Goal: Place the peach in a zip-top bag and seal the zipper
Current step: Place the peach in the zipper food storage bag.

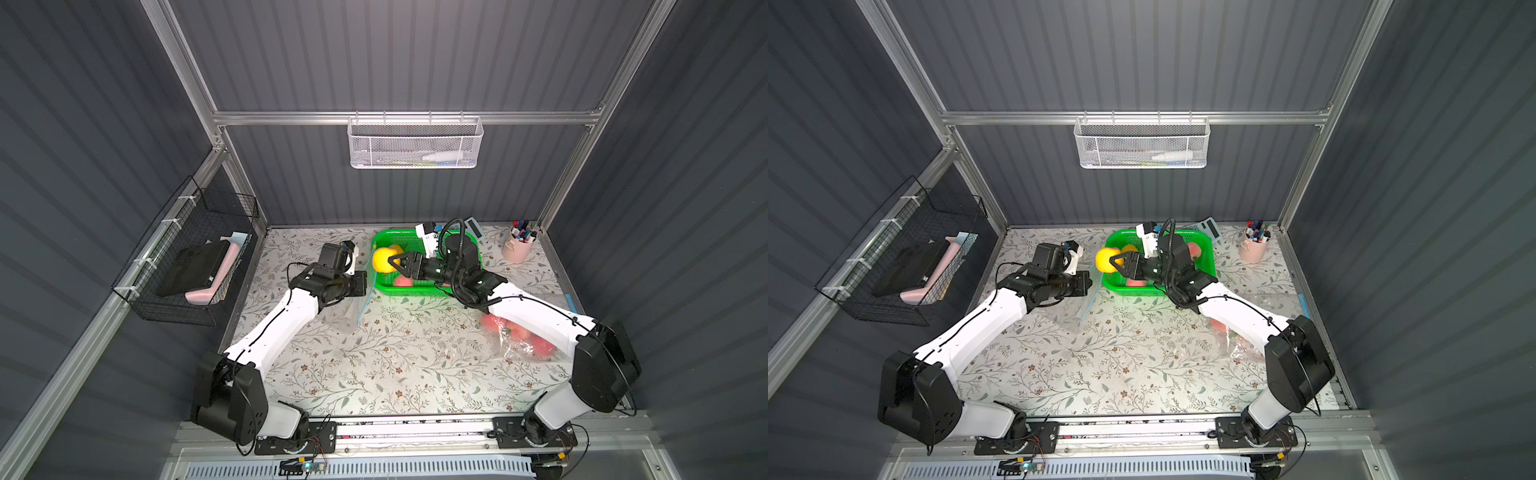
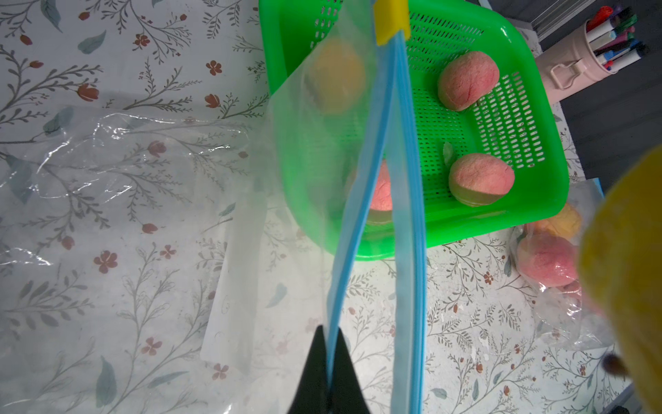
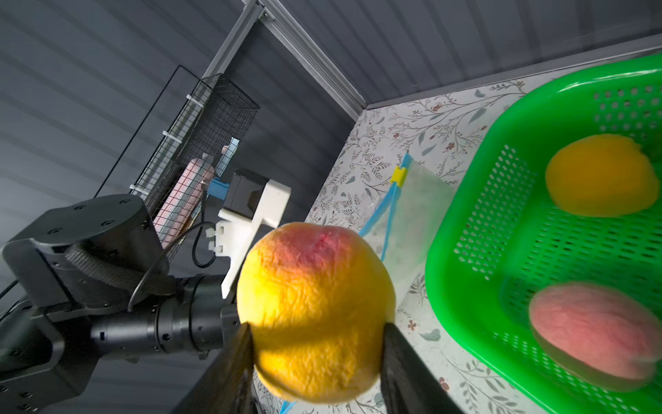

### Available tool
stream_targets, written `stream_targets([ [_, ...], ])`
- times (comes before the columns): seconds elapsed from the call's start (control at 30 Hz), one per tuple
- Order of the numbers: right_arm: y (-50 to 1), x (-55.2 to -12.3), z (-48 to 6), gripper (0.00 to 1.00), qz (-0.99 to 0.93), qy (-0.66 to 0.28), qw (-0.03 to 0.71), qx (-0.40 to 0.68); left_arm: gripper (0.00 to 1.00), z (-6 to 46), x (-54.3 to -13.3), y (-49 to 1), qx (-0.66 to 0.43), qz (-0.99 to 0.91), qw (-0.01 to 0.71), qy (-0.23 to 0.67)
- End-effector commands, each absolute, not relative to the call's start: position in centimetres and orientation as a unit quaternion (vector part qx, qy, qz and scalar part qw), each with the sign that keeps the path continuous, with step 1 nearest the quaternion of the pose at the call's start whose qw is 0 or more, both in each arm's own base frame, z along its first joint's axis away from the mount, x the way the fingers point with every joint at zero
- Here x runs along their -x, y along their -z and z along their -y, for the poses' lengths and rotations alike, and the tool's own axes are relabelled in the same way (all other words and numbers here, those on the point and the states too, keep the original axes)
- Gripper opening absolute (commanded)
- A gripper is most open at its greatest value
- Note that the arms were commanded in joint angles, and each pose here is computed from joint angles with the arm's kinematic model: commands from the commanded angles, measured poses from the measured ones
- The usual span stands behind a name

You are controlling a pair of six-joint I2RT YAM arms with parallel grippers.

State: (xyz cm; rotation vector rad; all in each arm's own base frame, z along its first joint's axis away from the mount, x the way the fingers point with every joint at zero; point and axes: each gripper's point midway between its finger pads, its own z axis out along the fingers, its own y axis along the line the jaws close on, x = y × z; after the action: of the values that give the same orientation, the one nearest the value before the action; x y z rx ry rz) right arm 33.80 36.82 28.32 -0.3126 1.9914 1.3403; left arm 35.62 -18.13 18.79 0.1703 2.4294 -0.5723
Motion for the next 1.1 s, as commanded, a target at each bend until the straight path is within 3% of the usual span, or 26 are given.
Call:
stream_targets([
  [0.0,-29.7,-33.2,-37.7,0.53,-0.747,-0.554,0.347,0.121,0.00,18.5,-36.2,-20.6,-0.059,-0.912,0.331,0.235],
  [0.6,-25.2,-34.8,-38.6,0.54,-0.816,-0.453,0.339,0.116,0.00,17.4,-36.4,-24.4,-0.037,-0.901,0.370,0.222],
  [1.07,-25.6,-32.7,-40.7,0.57,-0.827,-0.392,0.340,0.216,0.00,17.0,-35.6,-27.2,-0.072,-0.890,0.397,0.210],
])
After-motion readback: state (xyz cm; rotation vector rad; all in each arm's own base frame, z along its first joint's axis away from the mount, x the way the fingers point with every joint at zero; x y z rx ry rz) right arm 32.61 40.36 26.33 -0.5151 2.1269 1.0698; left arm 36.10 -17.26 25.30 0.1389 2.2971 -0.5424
